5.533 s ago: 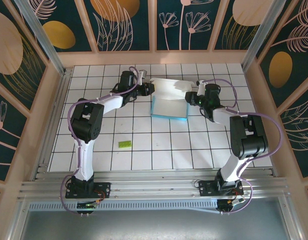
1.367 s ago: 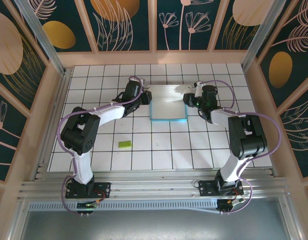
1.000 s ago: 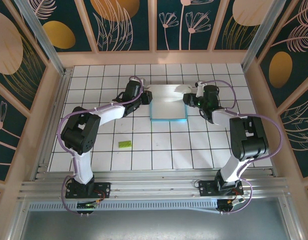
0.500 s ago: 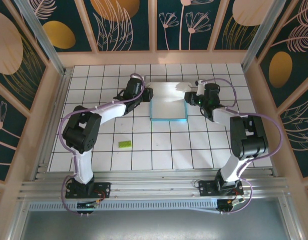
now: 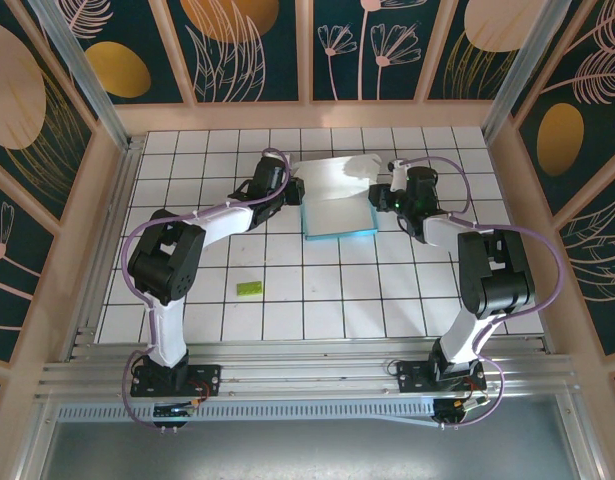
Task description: Fold the paper box
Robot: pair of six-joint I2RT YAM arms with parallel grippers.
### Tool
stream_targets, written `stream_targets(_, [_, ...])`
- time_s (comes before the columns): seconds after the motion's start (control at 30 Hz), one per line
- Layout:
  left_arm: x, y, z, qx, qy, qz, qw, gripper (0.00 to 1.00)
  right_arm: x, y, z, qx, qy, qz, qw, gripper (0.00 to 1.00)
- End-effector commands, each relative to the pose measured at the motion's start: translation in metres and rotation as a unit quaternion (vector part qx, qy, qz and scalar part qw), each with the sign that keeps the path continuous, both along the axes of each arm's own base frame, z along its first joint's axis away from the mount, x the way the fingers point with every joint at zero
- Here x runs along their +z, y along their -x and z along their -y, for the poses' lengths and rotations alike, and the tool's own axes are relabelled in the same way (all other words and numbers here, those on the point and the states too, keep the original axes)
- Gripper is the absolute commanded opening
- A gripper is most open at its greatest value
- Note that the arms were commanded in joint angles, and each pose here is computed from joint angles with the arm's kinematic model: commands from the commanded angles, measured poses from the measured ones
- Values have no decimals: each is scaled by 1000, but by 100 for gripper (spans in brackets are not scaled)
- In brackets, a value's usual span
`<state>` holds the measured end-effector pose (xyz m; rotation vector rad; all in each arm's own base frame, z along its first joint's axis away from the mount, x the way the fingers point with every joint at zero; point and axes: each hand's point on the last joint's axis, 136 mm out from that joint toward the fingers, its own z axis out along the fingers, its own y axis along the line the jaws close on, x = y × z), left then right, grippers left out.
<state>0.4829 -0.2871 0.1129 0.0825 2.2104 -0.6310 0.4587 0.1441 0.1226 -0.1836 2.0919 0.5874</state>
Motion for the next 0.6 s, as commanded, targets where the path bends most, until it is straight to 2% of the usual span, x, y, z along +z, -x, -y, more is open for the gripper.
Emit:
stream_targets(0.0, [3, 4, 9, -10, 21, -3, 1000, 15, -1, -2, -9, 7, -12, 5, 1000, 23])
stream_targets(0.1, [3, 4, 8, -9, 18, 0, 1000, 15, -2, -1, -10, 7, -10, 4, 1000, 23])
stream_targets(0.17, [5, 4, 7, -13, 11, 6, 1000, 16, 0, -2, -5, 1, 1, 8, 1000, 29])
stream_targets(0.33, [8, 2, 7, -24, -10, 17, 999, 17, 10, -12, 14, 3, 65, 56, 996, 57])
stream_targets(0.4, [10, 1, 9, -31, -11, 21, 999, 17, 17, -23, 17, 32, 70, 81, 994, 64])
stream_targets(0.57, [10, -1, 14, -42, -14, 21, 999, 18, 26, -50, -1, 164, 65, 139, 974, 73])
